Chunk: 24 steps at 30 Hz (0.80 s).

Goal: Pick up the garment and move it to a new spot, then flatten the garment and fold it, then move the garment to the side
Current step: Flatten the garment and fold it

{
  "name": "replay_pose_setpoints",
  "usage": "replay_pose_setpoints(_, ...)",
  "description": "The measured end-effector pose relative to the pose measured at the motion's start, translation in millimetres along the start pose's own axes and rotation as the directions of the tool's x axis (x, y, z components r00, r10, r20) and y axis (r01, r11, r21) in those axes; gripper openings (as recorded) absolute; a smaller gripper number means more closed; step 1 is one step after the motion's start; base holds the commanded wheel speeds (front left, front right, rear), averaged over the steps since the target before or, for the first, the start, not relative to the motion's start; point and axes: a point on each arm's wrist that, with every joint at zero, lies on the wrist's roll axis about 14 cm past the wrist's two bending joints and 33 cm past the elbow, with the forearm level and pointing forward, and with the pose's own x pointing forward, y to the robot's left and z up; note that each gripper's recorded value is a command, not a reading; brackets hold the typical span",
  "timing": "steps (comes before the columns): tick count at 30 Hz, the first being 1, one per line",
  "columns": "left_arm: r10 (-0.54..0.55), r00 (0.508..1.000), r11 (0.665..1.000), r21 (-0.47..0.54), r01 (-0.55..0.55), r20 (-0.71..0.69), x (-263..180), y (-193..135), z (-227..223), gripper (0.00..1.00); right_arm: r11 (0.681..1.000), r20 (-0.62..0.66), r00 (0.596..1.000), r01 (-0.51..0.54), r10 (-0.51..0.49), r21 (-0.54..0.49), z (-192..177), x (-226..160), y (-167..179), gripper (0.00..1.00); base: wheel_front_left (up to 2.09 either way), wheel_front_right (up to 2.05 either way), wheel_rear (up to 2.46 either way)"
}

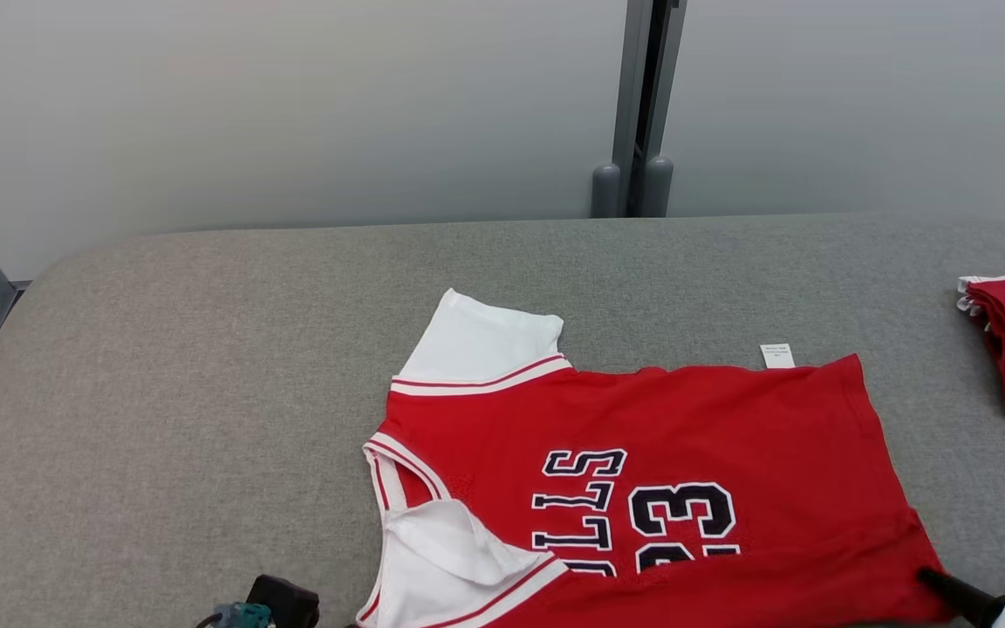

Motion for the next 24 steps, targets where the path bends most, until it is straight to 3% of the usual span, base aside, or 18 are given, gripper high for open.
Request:
replay_pose_setpoints(9, 0.066, 0.995, 0.998, -0.001, -0.066, 0.076, -2.7, 13.9, 16.9, 1.0, 1.0, 0.023, 1.0, 0.016, -0.016, -0.02, 8.0, -1.3, -3.8, 1.0, 0.0, 0.0, 0.0)
replay_pose_setpoints(13, 0.091, 0.979, 0.996, -0.023, -0.088, 0.18, -1.0, 16.9, 39.6, 1.0, 0.998, 0.153, 0.988, 0.018, -0.008, -0.064, 36.9, -3.6, 1.2, 1.0, 0.0, 0.0, 0.0)
replay_pose_setpoints(19, 0.142, 0.905, 0.989, -0.103, -0.11, 0.401, -0.3, 23.3, 90.1, 1.0, 0.981, 0.371, 0.925, -0.007, 0.079, -0.191, 79.7, -7.6, 32.2, 1.0, 0.0, 0.0, 0.0)
replay_pose_setpoints(24, 0.172, 0.843, 0.984, -0.135, -0.118, 0.51, 2.3, 27.6, 116.4, 1.0, 0.964, 0.48, 0.867, 0.0, 0.133, -0.267, 90.5, -7.8, 48.8, 1.0, 0.0, 0.0, 0.0)
